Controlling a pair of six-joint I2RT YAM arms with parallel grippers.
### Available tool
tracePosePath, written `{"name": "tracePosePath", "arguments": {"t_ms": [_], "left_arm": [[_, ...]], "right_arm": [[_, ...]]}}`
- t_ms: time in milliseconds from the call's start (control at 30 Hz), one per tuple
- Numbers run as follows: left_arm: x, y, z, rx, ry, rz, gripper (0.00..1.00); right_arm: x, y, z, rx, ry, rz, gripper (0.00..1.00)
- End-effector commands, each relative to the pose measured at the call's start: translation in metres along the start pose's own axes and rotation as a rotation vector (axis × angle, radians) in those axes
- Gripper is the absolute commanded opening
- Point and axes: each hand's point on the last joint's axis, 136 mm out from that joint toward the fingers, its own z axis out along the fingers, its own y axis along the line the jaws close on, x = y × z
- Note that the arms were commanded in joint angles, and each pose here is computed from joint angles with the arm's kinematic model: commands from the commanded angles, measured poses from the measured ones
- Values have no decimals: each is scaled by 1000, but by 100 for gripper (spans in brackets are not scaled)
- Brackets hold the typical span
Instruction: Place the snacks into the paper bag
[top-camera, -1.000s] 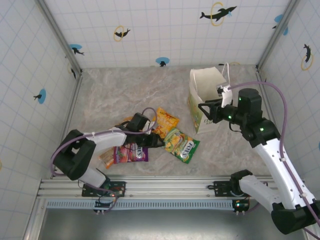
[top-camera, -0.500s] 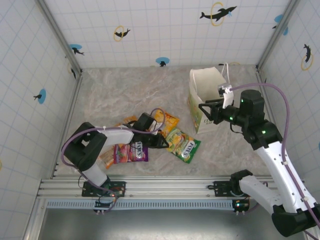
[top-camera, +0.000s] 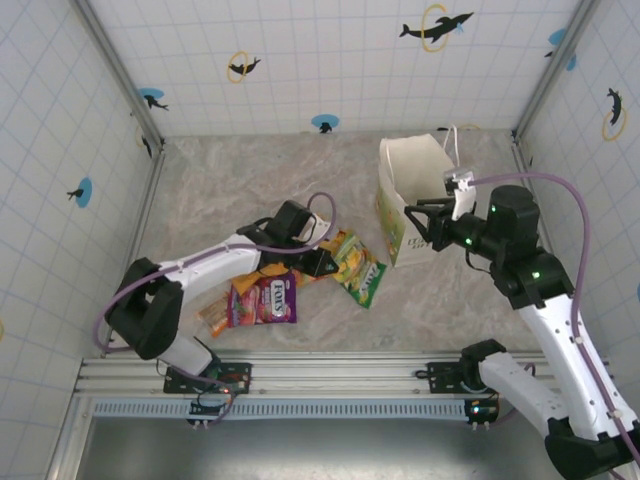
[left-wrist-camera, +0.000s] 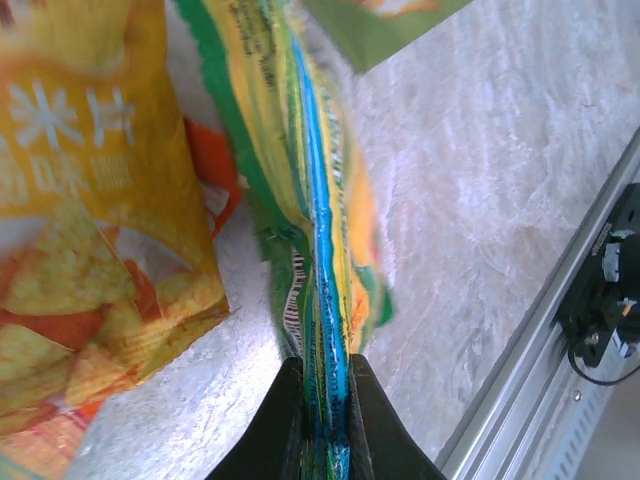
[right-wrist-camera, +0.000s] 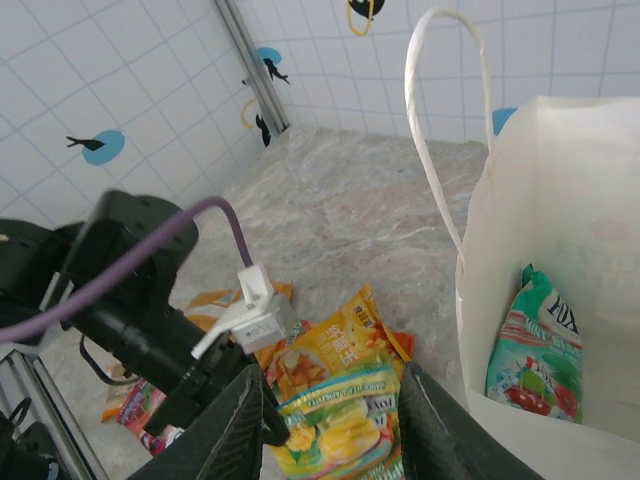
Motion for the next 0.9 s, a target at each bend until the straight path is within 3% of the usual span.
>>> {"name": "tracePosePath", "arguments": {"t_ms": [0,167,500,667,867], "left_arm": [[-3,-6,-34,-97,38,196,0],[-16,-20,-64,-124,21,324,0],[-23,-9,-116,-377,19,564,0],[-34,-17,-145,-450,-87,675,0],[-40,-39,-171,-445,-217,817,0]], "right_arm": [[-9,10,-9,-27,-62,-73,39],[-3,25,-12,-112,-78,-178,42],[36,43,27,-215,100,-331,48],[61,68,45,-294,159,-516,53],[77,66,70,-318,186,-612,57]]}}
